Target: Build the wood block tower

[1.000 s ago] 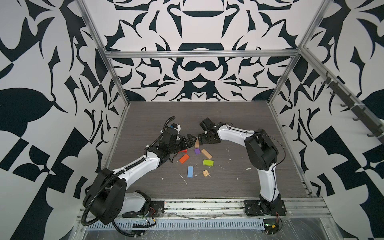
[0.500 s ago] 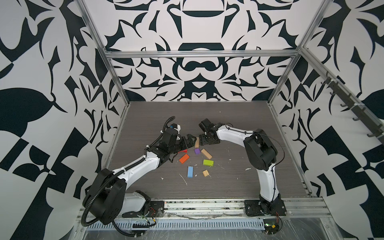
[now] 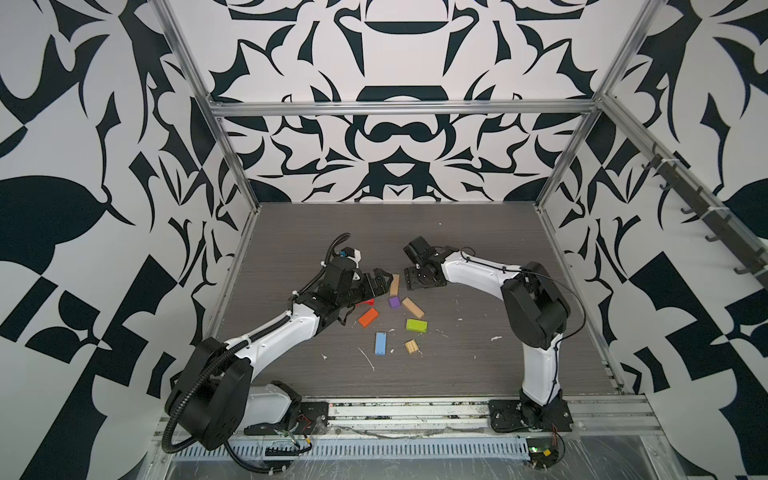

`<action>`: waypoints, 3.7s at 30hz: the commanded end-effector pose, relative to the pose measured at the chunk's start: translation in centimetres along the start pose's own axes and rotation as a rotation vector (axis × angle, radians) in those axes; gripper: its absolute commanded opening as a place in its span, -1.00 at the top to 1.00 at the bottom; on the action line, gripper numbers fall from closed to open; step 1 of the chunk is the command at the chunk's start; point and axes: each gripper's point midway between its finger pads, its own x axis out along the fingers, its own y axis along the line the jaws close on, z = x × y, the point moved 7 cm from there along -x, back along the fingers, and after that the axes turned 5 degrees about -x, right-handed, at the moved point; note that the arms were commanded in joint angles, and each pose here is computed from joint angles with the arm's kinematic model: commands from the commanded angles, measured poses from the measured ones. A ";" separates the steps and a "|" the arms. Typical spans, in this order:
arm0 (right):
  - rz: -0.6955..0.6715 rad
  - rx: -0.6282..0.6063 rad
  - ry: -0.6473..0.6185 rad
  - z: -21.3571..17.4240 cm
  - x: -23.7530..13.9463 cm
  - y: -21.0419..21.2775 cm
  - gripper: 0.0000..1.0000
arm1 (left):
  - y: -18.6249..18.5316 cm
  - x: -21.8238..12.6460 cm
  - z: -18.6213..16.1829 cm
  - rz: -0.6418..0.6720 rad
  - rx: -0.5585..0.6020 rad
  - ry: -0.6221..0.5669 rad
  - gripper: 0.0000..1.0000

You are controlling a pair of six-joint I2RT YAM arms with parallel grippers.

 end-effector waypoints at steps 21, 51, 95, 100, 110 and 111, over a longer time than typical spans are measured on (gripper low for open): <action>-0.001 0.045 0.006 -3.0 -0.1 -6.0 -0.56 | -0.1 1.2 -0.1 -0.008 -0.012 0.019 -1.00; 0.044 0.012 0.044 -2.9 0.2 -5.7 -0.85 | -0.3 1.7 0.0 -0.004 -0.011 0.024 -1.00; 0.028 0.025 -0.154 -2.6 -5.8 -7.2 -0.93 | -1.4 5.7 1.3 0.034 0.059 0.098 -1.00; 0.018 0.036 -0.172 -3.6 -7.0 -7.9 -0.89 | -1.4 7.9 1.6 0.030 0.064 0.129 -1.00; 0.033 0.097 -0.237 -6.0 -9.2 -9.0 -0.91 | -1.1 11.4 2.1 0.100 0.105 0.221 -1.00; 0.037 0.097 -0.240 -6.2 -9.3 -9.0 -0.91 | -1.1 11.5 2.2 0.107 0.109 0.215 -0.99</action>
